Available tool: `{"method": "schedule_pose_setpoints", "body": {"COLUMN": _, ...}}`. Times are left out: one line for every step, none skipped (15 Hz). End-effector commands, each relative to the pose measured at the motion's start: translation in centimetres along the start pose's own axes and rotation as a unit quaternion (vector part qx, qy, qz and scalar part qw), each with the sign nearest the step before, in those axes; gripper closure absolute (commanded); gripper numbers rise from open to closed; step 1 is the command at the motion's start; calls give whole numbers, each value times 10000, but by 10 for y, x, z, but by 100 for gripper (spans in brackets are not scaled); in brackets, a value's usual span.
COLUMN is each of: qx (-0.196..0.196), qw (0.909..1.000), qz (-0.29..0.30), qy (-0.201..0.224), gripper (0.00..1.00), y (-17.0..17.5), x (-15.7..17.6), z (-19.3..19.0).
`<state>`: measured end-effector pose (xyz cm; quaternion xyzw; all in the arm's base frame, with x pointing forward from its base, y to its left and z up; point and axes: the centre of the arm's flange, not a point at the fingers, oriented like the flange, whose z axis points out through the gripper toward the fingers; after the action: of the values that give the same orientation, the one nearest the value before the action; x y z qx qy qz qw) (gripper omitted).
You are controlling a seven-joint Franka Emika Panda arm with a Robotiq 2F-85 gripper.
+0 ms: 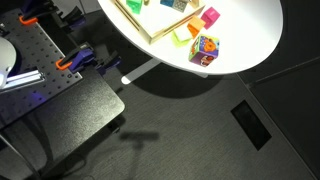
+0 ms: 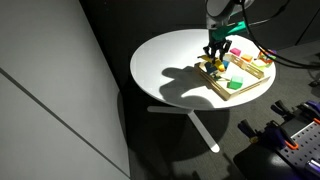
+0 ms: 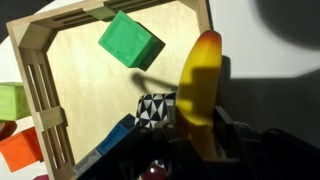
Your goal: Put the banana in the box
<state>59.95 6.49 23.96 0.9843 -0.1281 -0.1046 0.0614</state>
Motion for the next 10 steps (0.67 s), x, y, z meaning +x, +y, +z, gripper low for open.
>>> {"method": "schedule_pose_setpoints", "body": {"qx": 10, "qw": 9998, "qz": 198, "qy": -46, "gripper": 86, "y": 35, "x": -12, "z": -3}}
{"method": "schedule_pose_setpoints", "body": {"qx": 16, "qw": 9997, "qz": 249, "qy": -65, "gripper": 86, "y": 42, "x": -12, "z": -2}}
{"method": "schedule_pose_setpoints", "body": {"qx": 22, "qw": 9995, "qz": 298, "qy": -87, "gripper": 86, "y": 48, "x": -14, "z": -1}}
{"method": "schedule_pose_setpoints", "body": {"qx": 26, "qw": 9993, "qz": 348, "qy": -114, "gripper": 86, "y": 55, "x": -14, "z": 1}}
{"method": "schedule_pose_setpoints", "body": {"qx": 30, "qw": 9991, "qz": 394, "qy": -138, "gripper": 86, "y": 61, "x": -15, "z": 3}}
{"method": "schedule_pose_setpoints", "body": {"qx": 27, "qw": 9989, "qz": 441, "qy": -172, "gripper": 86, "y": 67, "x": -16, "z": 5}}
{"method": "schedule_pose_setpoints", "body": {"qx": 27, "qw": 9986, "qz": 486, "qy": -201, "gripper": 86, "y": 72, "x": -17, "z": 7}}
{"method": "schedule_pose_setpoints", "body": {"qx": 29, "qw": 9984, "qz": 520, "qy": -236, "gripper": 86, "y": 77, "x": -18, "z": 10}}
{"method": "schedule_pose_setpoints", "body": {"qx": 23, "qw": 9981, "qz": 554, "qy": -265, "gripper": 86, "y": 81, "x": -19, "z": 13}}
{"method": "schedule_pose_setpoints", "body": {"qx": 17, "qw": 9979, "qz": 583, "qy": -292, "gripper": 86, "y": 85, "x": -20, "z": 16}}
